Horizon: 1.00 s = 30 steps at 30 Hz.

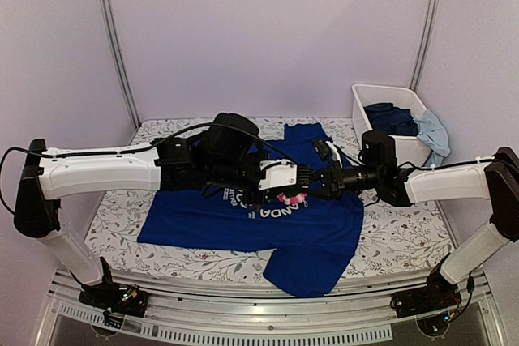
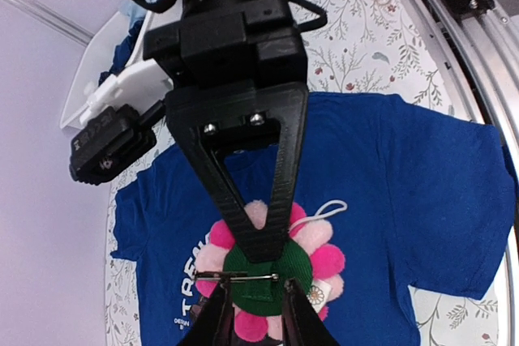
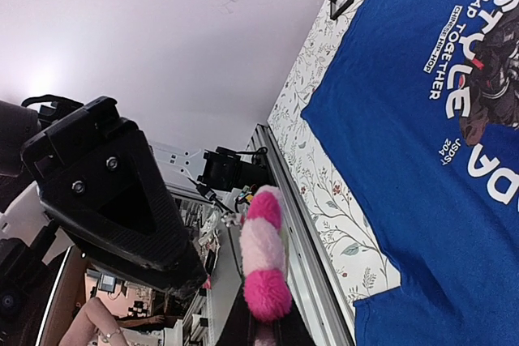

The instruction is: Pin the brooch onto the clothing

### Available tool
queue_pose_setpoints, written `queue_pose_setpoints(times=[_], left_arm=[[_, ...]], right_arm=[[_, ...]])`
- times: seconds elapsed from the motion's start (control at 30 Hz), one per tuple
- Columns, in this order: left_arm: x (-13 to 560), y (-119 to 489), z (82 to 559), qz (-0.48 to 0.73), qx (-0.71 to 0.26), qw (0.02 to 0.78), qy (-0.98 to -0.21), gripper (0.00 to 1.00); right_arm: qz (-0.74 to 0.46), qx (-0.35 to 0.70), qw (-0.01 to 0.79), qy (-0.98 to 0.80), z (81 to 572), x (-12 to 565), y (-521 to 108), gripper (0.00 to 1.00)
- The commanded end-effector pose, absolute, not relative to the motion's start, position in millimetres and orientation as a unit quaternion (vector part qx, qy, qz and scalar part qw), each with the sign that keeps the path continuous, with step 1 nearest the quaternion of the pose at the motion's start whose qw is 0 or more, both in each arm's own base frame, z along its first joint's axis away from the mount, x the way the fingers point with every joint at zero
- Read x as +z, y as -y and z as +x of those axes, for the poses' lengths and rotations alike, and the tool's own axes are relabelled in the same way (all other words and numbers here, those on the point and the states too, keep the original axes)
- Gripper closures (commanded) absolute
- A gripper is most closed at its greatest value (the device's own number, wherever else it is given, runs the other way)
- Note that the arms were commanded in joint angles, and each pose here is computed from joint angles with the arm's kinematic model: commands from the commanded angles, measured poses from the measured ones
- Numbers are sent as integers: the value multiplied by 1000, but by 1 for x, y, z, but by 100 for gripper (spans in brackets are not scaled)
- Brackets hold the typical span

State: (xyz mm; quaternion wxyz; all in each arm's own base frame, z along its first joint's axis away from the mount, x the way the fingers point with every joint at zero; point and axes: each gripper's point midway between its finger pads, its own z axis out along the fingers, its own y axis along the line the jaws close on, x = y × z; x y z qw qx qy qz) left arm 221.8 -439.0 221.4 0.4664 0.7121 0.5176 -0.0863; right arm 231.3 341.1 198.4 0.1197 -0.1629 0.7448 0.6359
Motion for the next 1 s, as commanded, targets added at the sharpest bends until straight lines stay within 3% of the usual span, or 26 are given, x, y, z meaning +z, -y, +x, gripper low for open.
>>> queue_pose_setpoints(times=[0.0,0.1,0.3,0.6,0.8,0.97], left_arm=[[253,436,182,697,-179,448,-530,76],[249,430,176,677,-210,416,-570,65],[244,415,188,580,-322,365,-653,34],[250,407,210,485,-426,343,-683,12],[251,414,211,440,-507,343,-657,7],[240,416,219,404,-536,325,-666,21]], right_arm=[[-172,630,132,-746,228,202,-338,100],[-179,626,141,-746,229,204,-338,100],[-208,614,164,-743,229,216,-337,100],[-264,630,177,-709,218,232,-339,100],[-296,638,182,-687,214,240,-341,100],[-322,647,197,-662,207,251,-340,100]])
